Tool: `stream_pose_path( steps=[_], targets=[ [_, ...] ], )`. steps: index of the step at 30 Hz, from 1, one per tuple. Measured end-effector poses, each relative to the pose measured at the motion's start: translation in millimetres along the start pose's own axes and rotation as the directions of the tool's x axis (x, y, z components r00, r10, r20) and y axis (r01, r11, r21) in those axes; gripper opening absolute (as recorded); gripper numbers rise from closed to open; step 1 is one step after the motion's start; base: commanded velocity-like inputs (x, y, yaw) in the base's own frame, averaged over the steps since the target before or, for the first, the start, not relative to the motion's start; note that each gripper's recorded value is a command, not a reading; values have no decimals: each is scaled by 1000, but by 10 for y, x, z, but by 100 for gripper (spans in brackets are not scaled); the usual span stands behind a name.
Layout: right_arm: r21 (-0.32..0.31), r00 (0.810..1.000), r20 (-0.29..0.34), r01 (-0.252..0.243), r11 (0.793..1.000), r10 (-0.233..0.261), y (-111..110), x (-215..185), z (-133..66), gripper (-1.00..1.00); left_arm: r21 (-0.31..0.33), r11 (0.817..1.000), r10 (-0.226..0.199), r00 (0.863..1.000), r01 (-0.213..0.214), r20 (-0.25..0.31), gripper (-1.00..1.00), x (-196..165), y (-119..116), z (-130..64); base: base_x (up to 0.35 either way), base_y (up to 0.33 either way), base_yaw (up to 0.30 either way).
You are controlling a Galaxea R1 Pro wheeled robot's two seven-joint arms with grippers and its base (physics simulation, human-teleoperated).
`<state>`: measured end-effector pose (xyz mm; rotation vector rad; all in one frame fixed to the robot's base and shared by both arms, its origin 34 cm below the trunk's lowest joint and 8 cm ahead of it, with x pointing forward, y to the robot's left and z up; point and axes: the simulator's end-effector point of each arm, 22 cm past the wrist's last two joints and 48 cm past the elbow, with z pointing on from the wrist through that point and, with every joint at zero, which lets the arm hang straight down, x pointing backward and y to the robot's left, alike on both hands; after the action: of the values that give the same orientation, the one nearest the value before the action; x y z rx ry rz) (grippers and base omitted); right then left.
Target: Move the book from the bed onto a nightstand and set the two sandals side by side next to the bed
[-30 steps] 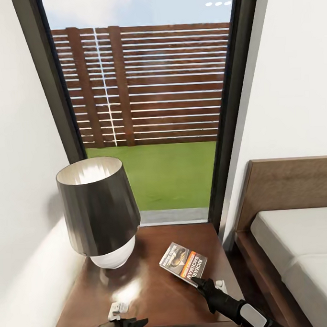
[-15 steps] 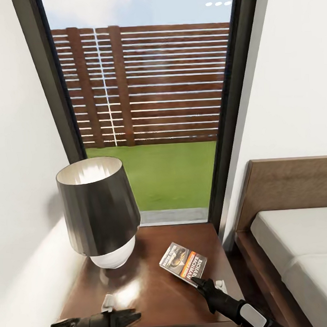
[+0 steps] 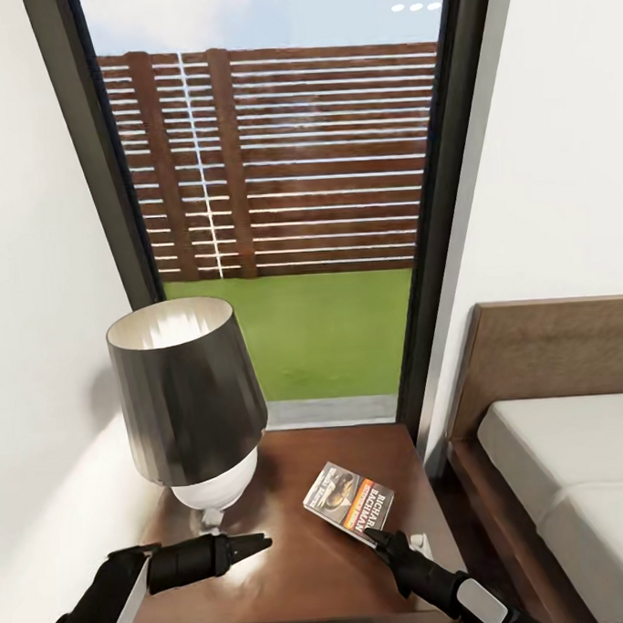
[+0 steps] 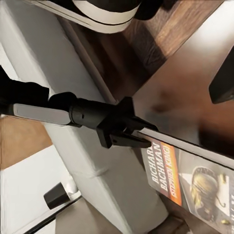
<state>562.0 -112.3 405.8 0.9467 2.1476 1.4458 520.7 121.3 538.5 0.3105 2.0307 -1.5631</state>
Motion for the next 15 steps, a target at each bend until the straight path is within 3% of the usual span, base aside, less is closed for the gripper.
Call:
stream_pose_path(
  steps=[10, 15],
  targets=[
    [-1, 1000, 1, -1, 1000, 1, -19, 0, 5, -100, 3, 1000, 7, 1000, -7, 0, 100, 3, -7, 38, 0, 0, 0],
    [0, 1000, 0, 0, 1000, 0, -133, 13, 30, -100, 3, 1000, 6, 1000, -6, 0, 100, 89, 71, 54, 0, 0, 0]
  ],
)
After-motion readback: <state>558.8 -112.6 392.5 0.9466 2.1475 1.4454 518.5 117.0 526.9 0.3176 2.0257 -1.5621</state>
